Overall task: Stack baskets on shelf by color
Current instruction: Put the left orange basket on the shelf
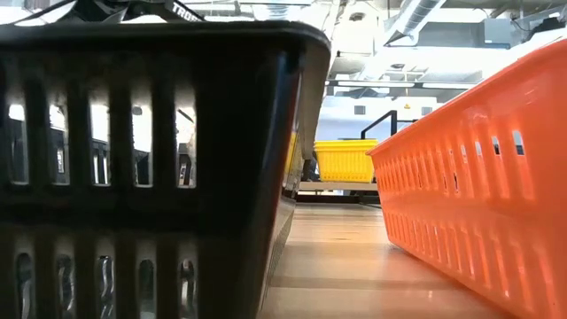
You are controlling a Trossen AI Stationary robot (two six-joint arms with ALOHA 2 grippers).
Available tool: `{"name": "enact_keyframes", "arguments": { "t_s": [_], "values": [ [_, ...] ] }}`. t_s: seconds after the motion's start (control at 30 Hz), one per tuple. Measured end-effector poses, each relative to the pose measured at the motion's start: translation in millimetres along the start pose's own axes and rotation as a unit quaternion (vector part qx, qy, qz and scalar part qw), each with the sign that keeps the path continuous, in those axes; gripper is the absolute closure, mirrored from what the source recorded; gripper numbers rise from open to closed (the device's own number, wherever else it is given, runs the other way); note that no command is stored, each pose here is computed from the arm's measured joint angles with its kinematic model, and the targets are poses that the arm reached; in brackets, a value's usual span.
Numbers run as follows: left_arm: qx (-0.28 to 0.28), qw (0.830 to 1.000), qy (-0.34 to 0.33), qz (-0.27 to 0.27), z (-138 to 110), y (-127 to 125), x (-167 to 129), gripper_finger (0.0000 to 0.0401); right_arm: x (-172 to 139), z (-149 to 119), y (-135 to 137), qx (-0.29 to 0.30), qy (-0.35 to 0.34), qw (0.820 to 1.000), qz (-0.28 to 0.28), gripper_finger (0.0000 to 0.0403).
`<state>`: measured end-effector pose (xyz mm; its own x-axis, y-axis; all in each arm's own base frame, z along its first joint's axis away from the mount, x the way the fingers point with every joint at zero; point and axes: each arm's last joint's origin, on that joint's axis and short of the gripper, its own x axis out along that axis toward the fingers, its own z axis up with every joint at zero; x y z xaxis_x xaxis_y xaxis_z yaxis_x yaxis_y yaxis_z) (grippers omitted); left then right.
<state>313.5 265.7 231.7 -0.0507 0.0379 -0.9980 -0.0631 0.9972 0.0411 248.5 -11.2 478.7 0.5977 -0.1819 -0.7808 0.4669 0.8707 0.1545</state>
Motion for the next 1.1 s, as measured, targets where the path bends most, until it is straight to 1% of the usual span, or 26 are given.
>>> {"name": "enact_keyframes", "arguments": {
  "t_s": [0.13,0.27,0.57,0.83,0.97,1.1],
  "values": [
    [0.002,1.000,0.008,-0.010,2.4,0.8,8.4,0.0401,0.0,0.0,0.0,0.000,0.000,1.000,0.000,0.0330],
    [0.009,1.000,0.006,-0.007,2.5,1.0,8.6,0.0401,0.0,0.0,0.0,0.000,0.000,1.000,0.000,0.0330],
    [0.003,1.000,0.012,-0.005,-0.7,4.1,9.0,0.0401,0.0,0.1,0.0,0.000,0.000,1.000,0.000,0.0330],
    [-0.006,1.000,0.003,0.002,1.2,5.0,8.9,0.0400,0.0,0.0,0.0,0.000,0.000,1.000,0.000,0.0330],
    [-0.008,1.000,0.008,0.020,1.7,6.6,8.9,0.0389,0.0,0.0,0.0,0.000,0.000,1.000,0.000,0.0330],
    [-0.008,0.999,0.017,0.034,1.1,7.6,8.8,0.0365,0.0,0.0,0.0,0.000,0.000,1.000,0.000,0.0330]
  ]
}}
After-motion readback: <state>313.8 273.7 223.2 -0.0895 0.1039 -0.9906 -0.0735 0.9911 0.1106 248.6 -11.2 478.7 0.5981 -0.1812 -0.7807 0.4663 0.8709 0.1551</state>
